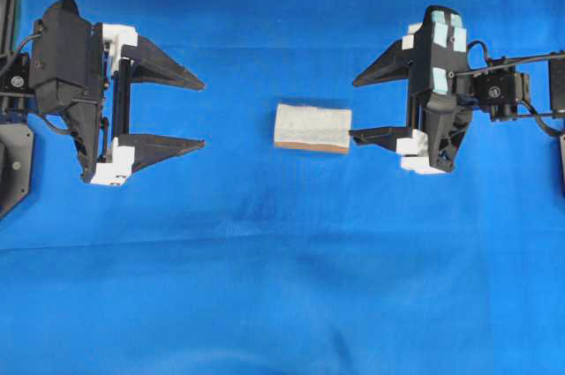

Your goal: Hand over the sponge with the left arm and wipe it with the right arm.

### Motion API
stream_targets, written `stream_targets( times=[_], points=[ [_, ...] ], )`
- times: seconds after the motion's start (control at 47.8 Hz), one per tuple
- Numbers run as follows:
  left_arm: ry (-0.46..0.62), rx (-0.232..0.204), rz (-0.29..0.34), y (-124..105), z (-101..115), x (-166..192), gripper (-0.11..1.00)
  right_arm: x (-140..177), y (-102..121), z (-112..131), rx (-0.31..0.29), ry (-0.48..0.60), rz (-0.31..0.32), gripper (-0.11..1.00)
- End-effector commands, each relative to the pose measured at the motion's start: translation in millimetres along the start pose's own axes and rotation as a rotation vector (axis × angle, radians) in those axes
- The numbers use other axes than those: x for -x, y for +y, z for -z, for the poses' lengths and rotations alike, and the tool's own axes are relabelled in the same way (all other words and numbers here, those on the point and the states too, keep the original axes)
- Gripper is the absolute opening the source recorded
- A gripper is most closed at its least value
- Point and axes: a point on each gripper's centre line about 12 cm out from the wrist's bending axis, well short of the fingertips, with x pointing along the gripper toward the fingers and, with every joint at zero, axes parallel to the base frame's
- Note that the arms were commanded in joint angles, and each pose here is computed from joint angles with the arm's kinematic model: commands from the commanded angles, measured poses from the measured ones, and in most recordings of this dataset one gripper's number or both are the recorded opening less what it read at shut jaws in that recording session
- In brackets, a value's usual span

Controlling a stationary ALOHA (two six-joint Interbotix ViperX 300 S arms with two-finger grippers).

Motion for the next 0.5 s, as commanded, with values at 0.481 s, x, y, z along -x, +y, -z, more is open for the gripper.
stream_targets(
  times=[0.481],
  points=[
    [-0.095, 0.001, 0.006, -1, -15, 43, 0.90, 52, -1, -21, -0.011, -0.165, -0.004, 0.74]
  ],
)
